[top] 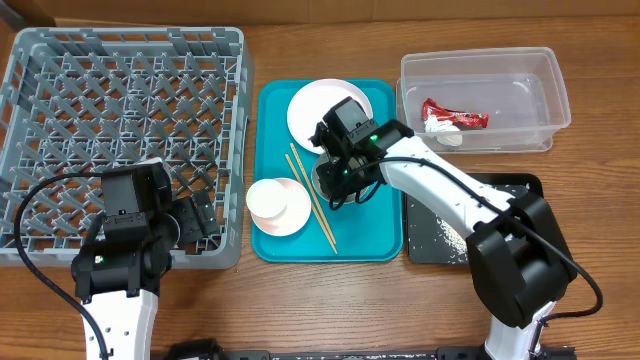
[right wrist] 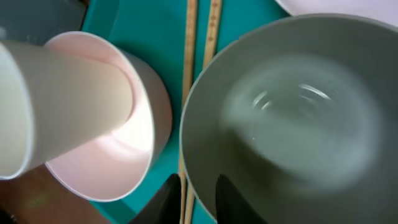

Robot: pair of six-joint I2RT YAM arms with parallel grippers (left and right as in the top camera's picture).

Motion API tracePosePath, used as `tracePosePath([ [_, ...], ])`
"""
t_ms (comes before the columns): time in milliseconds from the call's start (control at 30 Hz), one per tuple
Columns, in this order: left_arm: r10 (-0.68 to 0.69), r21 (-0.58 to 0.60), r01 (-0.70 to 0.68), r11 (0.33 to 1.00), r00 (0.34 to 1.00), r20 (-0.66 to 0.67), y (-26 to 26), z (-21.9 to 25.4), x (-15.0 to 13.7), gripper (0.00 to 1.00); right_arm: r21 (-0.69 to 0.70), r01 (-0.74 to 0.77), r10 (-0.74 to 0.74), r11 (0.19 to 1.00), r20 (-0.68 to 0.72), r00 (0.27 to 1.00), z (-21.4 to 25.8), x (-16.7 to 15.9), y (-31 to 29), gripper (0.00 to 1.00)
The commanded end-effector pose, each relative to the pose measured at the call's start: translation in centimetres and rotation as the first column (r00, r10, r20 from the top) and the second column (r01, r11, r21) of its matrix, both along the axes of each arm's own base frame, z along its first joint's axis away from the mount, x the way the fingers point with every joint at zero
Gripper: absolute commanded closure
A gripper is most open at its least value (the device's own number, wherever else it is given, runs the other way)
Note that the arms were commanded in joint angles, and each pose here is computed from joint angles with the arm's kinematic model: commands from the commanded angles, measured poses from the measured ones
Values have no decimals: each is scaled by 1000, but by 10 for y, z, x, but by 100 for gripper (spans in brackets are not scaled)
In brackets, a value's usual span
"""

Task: Sort waste into correct bins and load items into the dishwasher
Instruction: 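Grasp the pink-white cup with the right gripper and lift it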

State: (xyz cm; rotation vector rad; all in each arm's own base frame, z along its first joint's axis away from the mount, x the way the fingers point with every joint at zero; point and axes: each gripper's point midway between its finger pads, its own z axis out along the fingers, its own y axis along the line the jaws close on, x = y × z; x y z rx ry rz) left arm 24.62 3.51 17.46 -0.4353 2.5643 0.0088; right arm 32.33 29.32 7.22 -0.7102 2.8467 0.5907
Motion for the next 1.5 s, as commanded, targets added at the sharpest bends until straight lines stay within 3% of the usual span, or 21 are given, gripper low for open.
tracePosePath([
  [0,8,5,-8,1000,999,31,2,10,4,0,100,-7,-3,995,108,994,65,15,15,75],
  [267,8,4,-8,1000,999,31,2,10,4,1,159,-25,12,987,81,997,88,1,36,74],
  [333,8,4,-8,1000,999,32,2,10,4,0,165,-44,30,985,91,995,86,-4,44,65],
  [400,8,4,-8,1000,999,32,2,10,4,0,164,-62,44,984,112,993,84,-8,53,62],
  [633,7,4,-7,1000,999,31,2,10,4,0,108,16,-33,994,164,986,70,-13,72,62],
  [833,7,3,-8,1000,999,31,2,10,4,0,10,133,-133,991,131,982,33,-14,71,63],
  [1000,7,4,-7,1000,1000,31,2,10,4,0,-45,167,-163,985,78,984,1,-15,69,69],
  [1167,7,4,-7,1000,1000,31,2,10,4,0,-76,169,-166,983,48,985,-12,-19,67,89],
  [1267,7,4,-7,1000,999,31,2,10,4,0,-58,181,-177,982,68,982,-2,-11,66,96],
  [1467,-9,-21,10,1000,999,39,-3,11,6,0,11,258,-258,966,114,959,57,18,41,96],
])
